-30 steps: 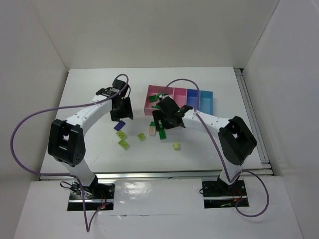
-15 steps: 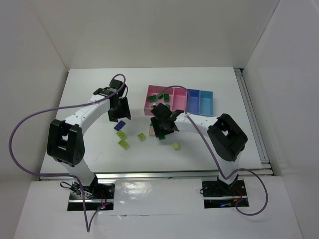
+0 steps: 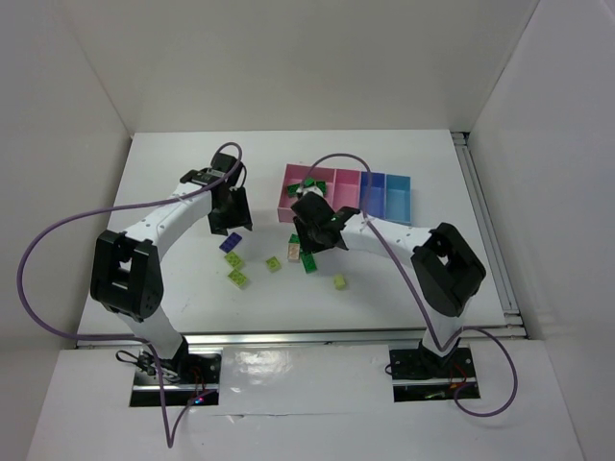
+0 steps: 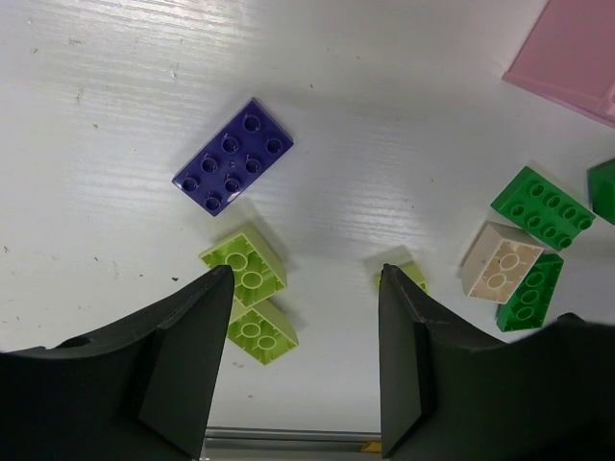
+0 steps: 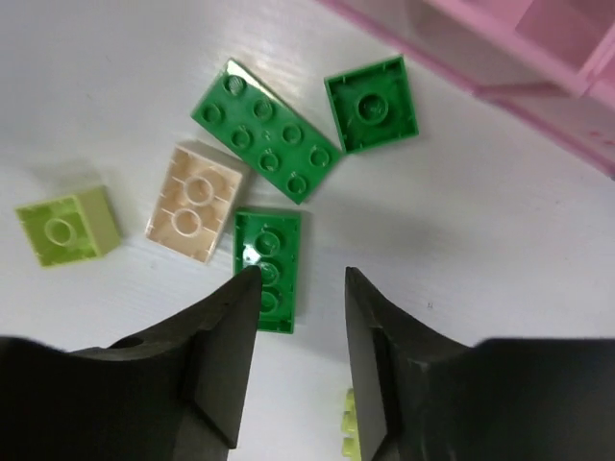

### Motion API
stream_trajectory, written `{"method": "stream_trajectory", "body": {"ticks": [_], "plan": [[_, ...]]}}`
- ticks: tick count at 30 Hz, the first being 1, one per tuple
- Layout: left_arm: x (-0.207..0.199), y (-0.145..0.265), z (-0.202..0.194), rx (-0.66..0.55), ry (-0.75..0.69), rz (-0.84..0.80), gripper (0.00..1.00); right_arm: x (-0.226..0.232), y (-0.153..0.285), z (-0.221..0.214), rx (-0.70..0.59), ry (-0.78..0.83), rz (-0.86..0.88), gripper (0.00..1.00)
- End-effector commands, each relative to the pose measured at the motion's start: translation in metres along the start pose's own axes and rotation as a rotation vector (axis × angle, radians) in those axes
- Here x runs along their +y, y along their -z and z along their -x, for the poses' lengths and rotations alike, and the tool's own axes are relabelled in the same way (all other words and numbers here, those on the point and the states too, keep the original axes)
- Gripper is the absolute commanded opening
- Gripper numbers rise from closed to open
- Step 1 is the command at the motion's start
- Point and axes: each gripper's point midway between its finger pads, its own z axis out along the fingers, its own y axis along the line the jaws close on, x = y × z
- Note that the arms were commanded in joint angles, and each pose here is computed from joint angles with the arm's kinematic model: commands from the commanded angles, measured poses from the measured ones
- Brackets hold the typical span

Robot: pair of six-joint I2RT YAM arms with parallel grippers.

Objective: Sort the legos into containers by color

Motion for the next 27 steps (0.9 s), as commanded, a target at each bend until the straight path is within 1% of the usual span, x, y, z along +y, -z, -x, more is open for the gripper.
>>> {"method": "stream_trajectory", "body": {"ticks": [1, 2, 3, 5, 8, 16, 18, 22, 23, 26, 27], "plan": [[0.000, 0.004, 0.004, -0.016, 0.011, -0.011, 0.66, 0.004, 0.019, 0.023, -0.058, 0.033, 0.006, 0.60], [0.000, 0.004, 0.004, -0.016, 0.011, -0.011, 0.66, 0.009, 0.017, 0.018, -0.038, 0.036, 0.033, 0.65], [0.000, 0.004, 0.004, -0.016, 0.011, -0.011, 0.66, 0.011, 0.014, 0.015, -0.023, 0.039, 0.042, 0.67], [0.000, 0.004, 0.004, -0.016, 0.011, -0.011, 0.66, 0.016, 0.008, -0.004, 0.028, 0.045, 0.065, 0.67], [0.003, 0.004, 0.005, -0.017, 0.020, -0.008, 0.66, 0.020, 0.003, -0.018, 0.059, 0.047, 0.082, 0.69], [0.001, 0.004, 0.007, -0.025, 0.021, -0.013, 0.66, 0.028, -0.015, -0.040, 0.119, 0.071, 0.093, 0.69], [0.003, 0.002, 0.004, -0.017, 0.020, -0.008, 0.66, 0.027, -0.018, -0.044, 0.131, 0.074, 0.087, 0.67], [0.003, 0.002, 0.004, -0.017, 0.020, -0.008, 0.66, 0.025, -0.021, -0.043, 0.123, 0.071, 0.050, 0.53], [0.003, 0.002, 0.004, -0.017, 0.020, -0.008, 0.66, 0.023, -0.021, -0.042, 0.119, 0.072, 0.041, 0.47], [0.004, 0.002, 0.005, -0.022, 0.020, 0.000, 0.66, 0.022, -0.015, -0.037, 0.104, 0.070, 0.038, 0.38], [0.004, 0.002, 0.005, -0.022, 0.020, 0.000, 0.66, 0.023, -0.013, -0.035, 0.103, 0.069, 0.039, 0.33]]}}
